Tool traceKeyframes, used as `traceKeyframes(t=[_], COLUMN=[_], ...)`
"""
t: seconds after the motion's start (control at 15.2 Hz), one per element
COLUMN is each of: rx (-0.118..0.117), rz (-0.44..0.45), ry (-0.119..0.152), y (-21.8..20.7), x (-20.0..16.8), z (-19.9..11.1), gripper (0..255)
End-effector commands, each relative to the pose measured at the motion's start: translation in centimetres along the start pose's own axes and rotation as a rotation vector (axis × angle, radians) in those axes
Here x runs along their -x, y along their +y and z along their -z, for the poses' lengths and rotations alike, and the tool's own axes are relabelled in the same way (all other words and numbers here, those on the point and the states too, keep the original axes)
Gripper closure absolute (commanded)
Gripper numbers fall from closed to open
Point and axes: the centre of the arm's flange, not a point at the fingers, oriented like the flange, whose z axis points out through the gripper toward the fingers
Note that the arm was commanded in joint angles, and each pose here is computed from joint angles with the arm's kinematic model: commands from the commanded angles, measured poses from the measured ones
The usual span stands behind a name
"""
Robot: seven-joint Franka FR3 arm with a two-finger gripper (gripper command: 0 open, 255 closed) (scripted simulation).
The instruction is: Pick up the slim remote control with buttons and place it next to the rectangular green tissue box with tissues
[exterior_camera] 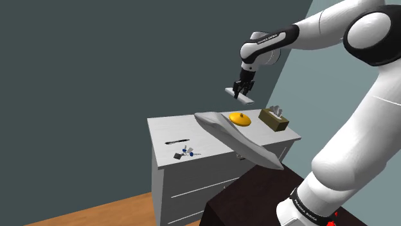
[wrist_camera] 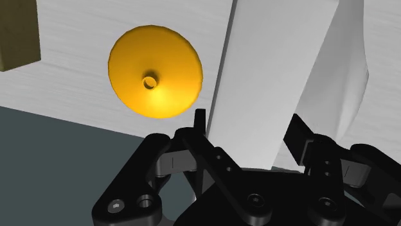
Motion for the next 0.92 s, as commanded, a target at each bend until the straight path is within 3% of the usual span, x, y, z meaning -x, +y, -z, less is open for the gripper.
traceKeyframes(t=[0.0,0.86], rx=[0.001,0.001], rz=[0.002,0.002], ry=[0.0,0.0], y=[2.6,19.7], x=[-0.2,-1.9], z=[0.2,0.0], gripper=[255,255])
